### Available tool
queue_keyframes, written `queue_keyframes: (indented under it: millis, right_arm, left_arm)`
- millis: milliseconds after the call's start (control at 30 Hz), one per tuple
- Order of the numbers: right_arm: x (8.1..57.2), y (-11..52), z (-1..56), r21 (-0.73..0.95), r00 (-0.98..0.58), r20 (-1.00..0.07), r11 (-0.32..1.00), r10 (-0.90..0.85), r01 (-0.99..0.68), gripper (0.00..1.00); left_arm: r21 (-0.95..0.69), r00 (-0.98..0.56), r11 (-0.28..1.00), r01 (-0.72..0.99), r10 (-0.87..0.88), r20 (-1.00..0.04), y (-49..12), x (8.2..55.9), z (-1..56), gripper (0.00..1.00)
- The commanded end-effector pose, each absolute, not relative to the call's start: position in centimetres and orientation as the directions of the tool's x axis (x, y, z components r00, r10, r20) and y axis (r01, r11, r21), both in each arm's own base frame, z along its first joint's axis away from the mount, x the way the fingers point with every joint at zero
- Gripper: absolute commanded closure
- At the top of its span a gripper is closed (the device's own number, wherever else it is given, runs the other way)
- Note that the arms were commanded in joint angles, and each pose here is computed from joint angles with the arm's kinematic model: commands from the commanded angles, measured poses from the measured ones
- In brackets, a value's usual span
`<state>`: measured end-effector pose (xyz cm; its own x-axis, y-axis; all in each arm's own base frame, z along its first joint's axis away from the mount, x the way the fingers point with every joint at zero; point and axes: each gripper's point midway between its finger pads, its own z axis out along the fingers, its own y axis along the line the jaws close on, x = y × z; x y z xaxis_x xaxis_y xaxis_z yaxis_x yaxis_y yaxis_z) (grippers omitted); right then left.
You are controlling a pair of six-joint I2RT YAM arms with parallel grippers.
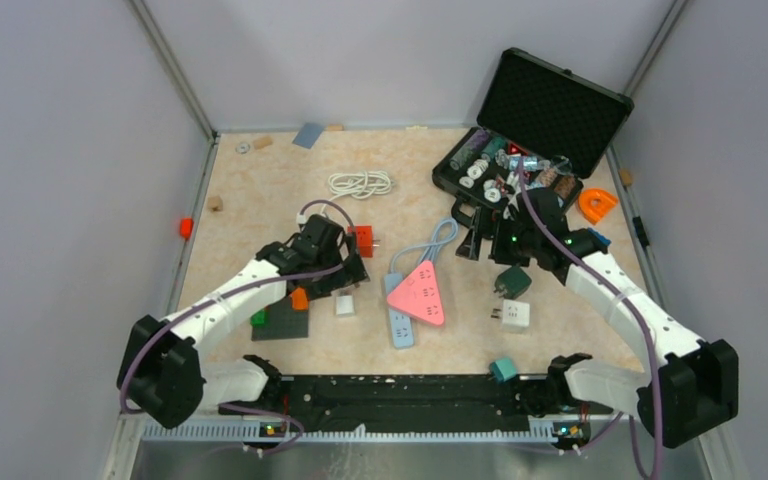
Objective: Insert the plug
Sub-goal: Pick up the plug from the center of the board.
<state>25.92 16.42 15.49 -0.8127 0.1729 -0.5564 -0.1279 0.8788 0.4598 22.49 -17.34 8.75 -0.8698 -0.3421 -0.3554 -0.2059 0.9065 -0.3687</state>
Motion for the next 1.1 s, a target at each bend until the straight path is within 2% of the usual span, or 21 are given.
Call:
queue_keyframes:
  millis: [0, 100, 233, 400, 533, 700, 900, 1067]
  right_arm:
    - [26.7, 17.3, 16.7, 0.479, -0.818, -0.553, 0.863, 0.155, -0.160, 0.02]
    - [26.5, 17.4, 16.1, 0.480, -0.836, -0.531, 0.863, 0.142, -0.159, 0.03]
    - [26.3, 17.5, 16.0, 0.481, -0.843, -0.522, 0.862, 0.133, -0.162, 0.03]
    - [26.3, 17.5, 15.9, 0.480, -0.849, -0.513, 0.863, 0.128, -0.160, 0.04]
    - [26.2, 17.5, 15.7, 0.479, -0.858, -0.498, 0.864, 0.126, -0.152, 0.04]
    - [26.0, 17.5, 15.7, 0.480, -0.860, -0.495, 0.865, 0.127, -0.149, 0.04]
    - [26.0, 17.6, 15.9, 0.489, -0.861, -0.491, 0.860, 0.130, -0.149, 0.05]
    - [26.0, 17.6, 15.9, 0.486, -0.861, -0.492, 0.861, 0.127, -0.150, 0.05]
  left_arm:
    - [-0.435, -0.844, 0.892, -0.119, -0.322, -0.430, -19.7, 26.1, 12.0, 0.01]
    - [-0.399, -0.839, 0.913, -0.089, -0.285, -0.464, -20.3, 28.2, 12.9, 0.01]
    - [-0.269, -0.849, 0.961, -0.071, -0.200, -0.489, -20.1, 31.0, 13.1, 0.01]
    - [-0.080, -0.889, 0.993, -0.083, -0.110, -0.444, -19.4, 33.4, 11.6, 0.01]
    - [-0.026, -0.899, 0.997, -0.076, -0.080, -0.430, -19.4, 34.5, 10.7, 0.04]
    - [-0.029, -0.903, 0.995, -0.098, -0.101, -0.418, -19.1, 35.0, 9.8, 0.06]
    - [-0.163, -0.908, 0.981, -0.109, -0.165, -0.384, -19.2, 35.9, 8.3, 0.18]
    - [-0.207, -0.917, 0.973, -0.100, -0.170, -0.361, -19.1, 35.8, 7.2, 0.21]
